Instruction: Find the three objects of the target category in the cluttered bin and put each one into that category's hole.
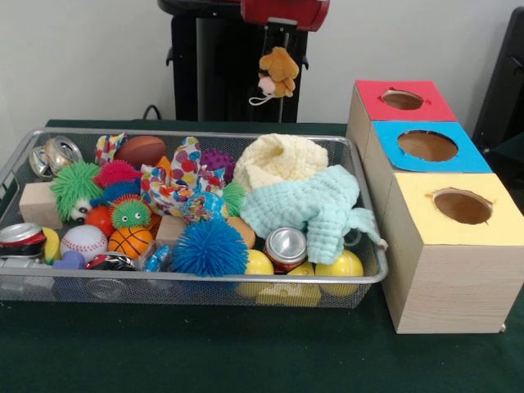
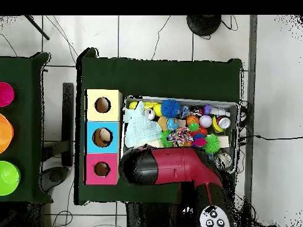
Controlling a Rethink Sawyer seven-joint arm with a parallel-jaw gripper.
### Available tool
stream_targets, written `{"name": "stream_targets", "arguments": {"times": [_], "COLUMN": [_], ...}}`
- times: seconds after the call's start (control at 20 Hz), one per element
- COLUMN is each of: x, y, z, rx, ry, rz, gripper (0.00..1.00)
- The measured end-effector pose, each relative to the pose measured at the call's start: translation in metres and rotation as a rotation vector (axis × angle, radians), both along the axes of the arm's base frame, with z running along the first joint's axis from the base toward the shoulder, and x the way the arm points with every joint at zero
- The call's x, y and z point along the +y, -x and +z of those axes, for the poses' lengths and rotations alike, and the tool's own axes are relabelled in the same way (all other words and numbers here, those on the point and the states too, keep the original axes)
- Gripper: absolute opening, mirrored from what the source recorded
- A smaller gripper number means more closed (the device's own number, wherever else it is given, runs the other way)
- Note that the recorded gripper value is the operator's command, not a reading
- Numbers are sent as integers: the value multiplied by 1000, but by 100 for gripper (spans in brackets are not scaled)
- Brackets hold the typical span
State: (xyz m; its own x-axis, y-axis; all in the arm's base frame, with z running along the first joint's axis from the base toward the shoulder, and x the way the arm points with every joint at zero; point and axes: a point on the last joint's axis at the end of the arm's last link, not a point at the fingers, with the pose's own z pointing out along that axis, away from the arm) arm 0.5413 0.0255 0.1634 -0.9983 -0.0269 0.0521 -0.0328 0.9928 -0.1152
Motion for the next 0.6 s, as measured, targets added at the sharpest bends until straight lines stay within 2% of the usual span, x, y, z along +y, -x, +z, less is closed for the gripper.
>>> {"name": "stream_targets", "arguments": {"times": [0.4, 0.6], "x": [33, 57], "y": [5, 12], "z": [0, -1], "rx": [-22, -30], "ry": [-4, -9], "rz": [9, 15], "gripper": [0, 0]}}
